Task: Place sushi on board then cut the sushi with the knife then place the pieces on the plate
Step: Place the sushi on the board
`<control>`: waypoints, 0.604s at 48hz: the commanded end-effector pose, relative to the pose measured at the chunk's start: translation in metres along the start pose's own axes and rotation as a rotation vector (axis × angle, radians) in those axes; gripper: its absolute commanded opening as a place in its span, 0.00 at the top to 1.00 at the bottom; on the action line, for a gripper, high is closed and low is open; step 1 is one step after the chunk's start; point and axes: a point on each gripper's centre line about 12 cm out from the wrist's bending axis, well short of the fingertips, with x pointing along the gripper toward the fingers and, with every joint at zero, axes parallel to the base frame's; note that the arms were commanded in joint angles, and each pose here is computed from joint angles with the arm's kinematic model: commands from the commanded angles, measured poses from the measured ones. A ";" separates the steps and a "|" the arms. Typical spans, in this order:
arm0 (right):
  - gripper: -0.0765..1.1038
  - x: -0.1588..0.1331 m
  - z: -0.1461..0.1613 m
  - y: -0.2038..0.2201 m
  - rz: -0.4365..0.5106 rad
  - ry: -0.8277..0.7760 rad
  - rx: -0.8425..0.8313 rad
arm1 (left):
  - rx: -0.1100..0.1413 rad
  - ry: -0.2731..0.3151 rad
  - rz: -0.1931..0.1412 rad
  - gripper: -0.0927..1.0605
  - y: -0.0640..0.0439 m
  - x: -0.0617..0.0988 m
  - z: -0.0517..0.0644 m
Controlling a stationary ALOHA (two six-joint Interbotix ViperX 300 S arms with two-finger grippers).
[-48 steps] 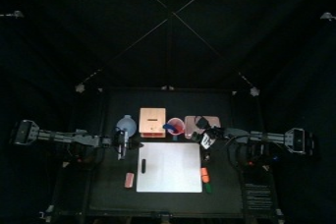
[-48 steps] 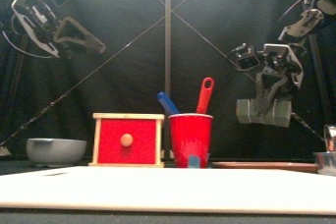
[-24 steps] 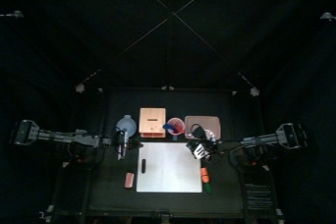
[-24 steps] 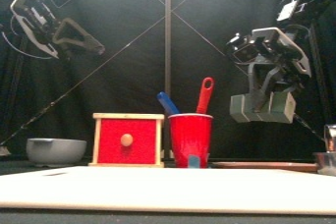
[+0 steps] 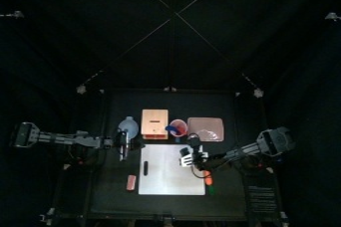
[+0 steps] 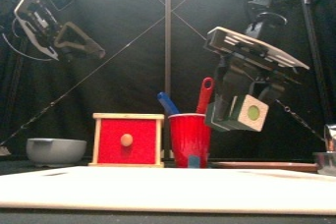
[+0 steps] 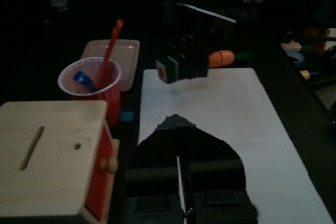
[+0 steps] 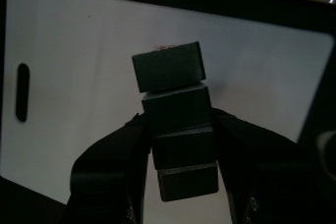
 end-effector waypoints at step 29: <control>0.43 0.027 -0.039 0.061 -0.108 0.062 0.212 | -0.012 -0.001 0.014 0.92 0.003 -0.002 -0.002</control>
